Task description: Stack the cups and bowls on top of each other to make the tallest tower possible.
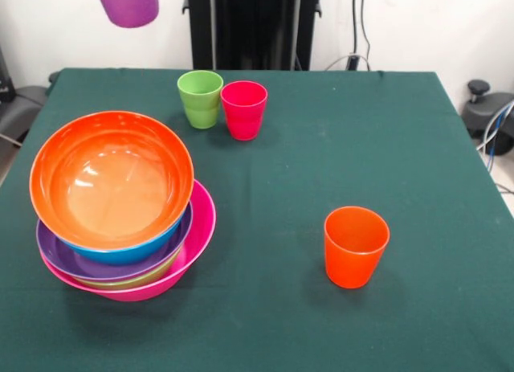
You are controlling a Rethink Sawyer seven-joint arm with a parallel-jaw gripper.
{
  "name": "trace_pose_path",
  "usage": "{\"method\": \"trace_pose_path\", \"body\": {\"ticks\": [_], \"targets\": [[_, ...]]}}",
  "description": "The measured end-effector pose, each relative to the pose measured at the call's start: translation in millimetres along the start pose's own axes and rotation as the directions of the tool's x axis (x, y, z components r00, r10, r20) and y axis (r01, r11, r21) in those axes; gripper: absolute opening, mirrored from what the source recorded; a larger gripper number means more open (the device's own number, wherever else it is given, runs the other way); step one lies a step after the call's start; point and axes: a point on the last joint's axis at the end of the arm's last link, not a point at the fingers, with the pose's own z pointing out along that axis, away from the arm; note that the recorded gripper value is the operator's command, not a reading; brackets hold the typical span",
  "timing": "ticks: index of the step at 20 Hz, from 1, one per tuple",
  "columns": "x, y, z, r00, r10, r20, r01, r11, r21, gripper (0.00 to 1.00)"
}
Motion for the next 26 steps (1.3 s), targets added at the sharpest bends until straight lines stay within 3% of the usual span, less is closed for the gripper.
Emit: {"method": "trace_pose_path", "body": {"ticks": [5,6,12,18,26], "targets": [[-30.6,17,-12,0.9993,-0.027,-0.025,0.027,0.9996,0.011,0.0],[-43.9,22,-12,0.9992,-0.035,-0.022,0.035,0.9994,0.009,0.0],[-71.6,31,-3,0.999,-0.046,0.005,0.046,0.999,-0.005,0.0],[-93.5,35,37,0.9984,-0.055,-0.011,0.054,0.9983,-0.022,0.0],[-103.1,29,89,0.9971,-0.06,-0.046,0.059,0.9979,-0.026,0.0]]}}
